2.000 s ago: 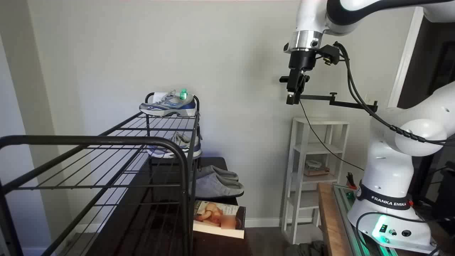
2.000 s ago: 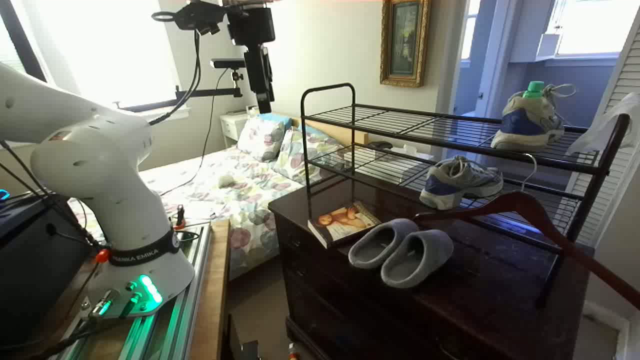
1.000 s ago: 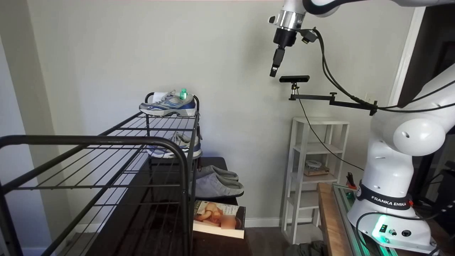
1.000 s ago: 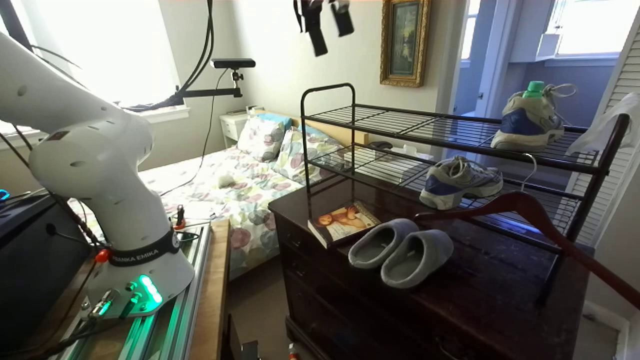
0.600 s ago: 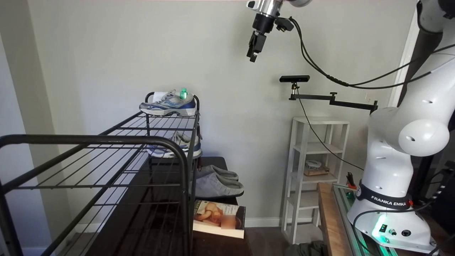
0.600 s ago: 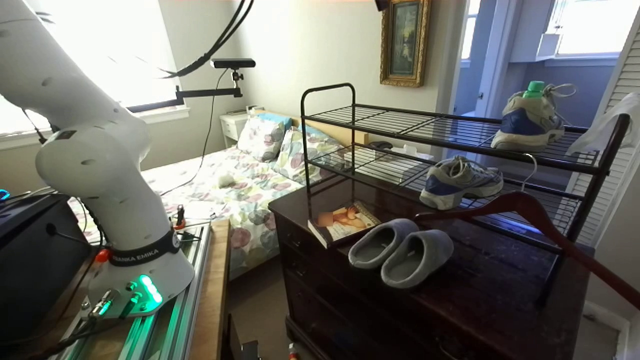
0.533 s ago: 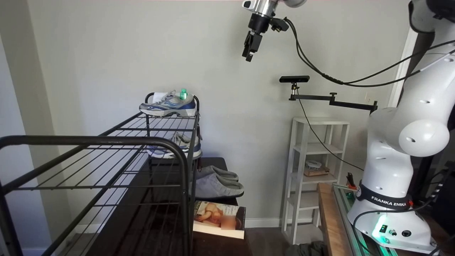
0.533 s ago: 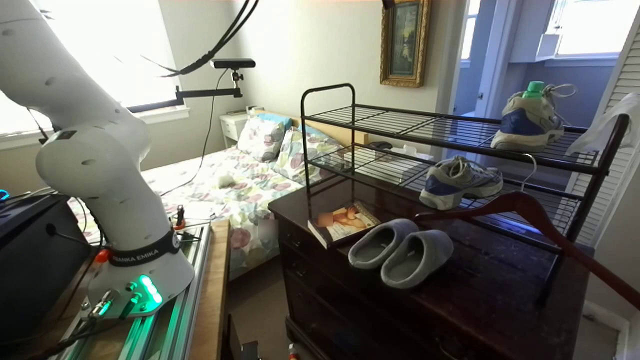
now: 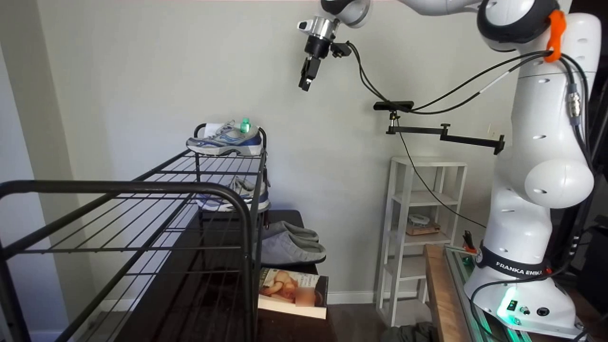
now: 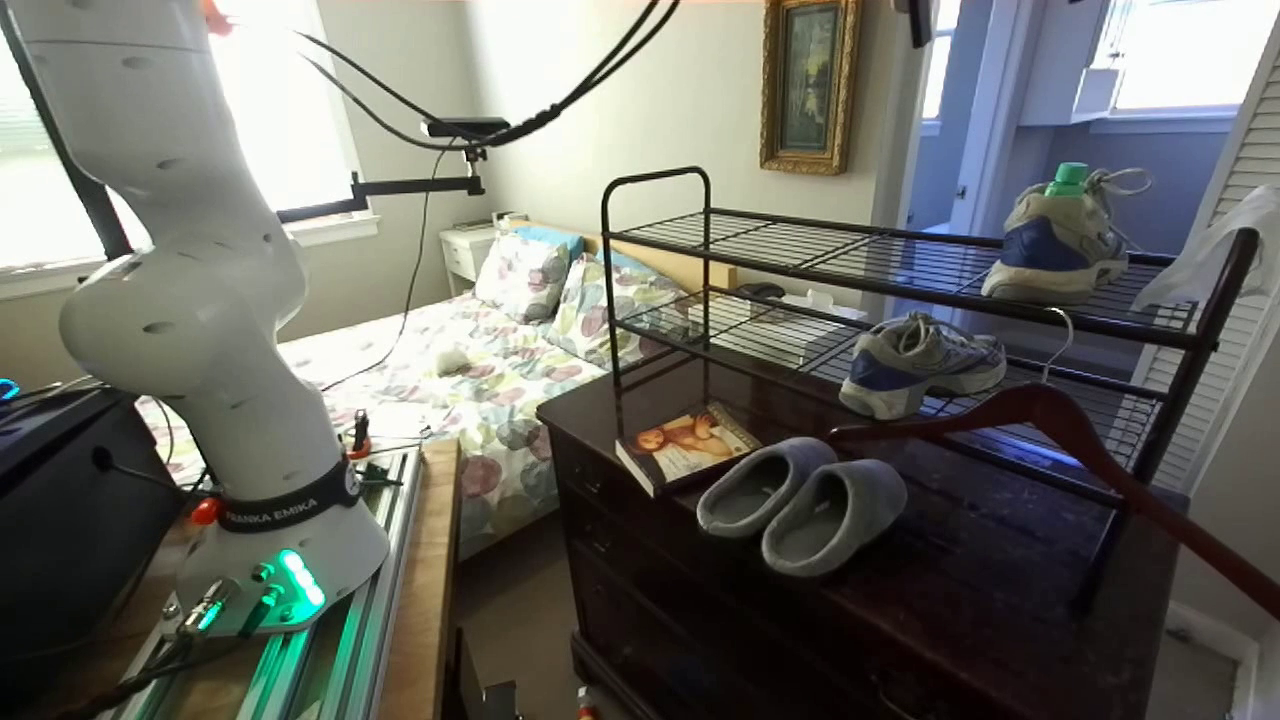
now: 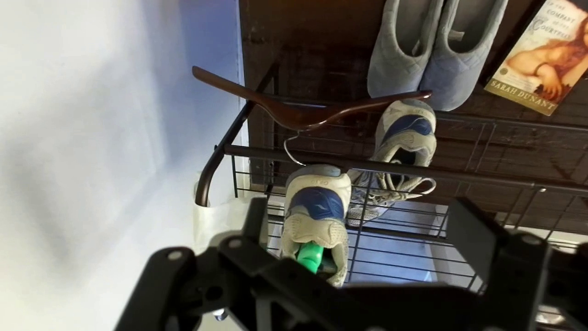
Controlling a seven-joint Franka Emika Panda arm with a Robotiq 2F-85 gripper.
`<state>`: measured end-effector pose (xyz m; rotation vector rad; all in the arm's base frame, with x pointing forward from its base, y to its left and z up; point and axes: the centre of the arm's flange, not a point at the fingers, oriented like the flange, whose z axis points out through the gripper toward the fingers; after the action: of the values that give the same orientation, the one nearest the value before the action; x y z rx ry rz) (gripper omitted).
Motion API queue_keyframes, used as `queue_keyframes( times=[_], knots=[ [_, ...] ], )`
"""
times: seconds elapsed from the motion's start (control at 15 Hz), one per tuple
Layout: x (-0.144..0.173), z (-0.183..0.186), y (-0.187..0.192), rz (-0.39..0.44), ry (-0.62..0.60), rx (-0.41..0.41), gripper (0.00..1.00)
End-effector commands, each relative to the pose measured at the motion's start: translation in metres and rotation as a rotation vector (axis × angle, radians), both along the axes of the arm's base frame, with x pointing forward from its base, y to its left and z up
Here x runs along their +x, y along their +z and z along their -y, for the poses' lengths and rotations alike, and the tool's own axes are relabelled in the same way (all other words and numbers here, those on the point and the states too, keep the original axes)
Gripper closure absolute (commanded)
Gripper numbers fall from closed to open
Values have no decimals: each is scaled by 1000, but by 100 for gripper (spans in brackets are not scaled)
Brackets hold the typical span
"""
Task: Put the green bottle on the countertop then move the sneaker from the top shelf to the bottom shelf.
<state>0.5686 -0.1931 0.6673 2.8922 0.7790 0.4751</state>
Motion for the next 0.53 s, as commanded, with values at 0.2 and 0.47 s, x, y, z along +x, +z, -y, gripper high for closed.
queue_keyframes(
  times=[0.2,0.47],
  knots=[
    [118,27,-8,-75,-26,12,0],
    [160,16,-34,-106,-49,7,0]
  ],
)
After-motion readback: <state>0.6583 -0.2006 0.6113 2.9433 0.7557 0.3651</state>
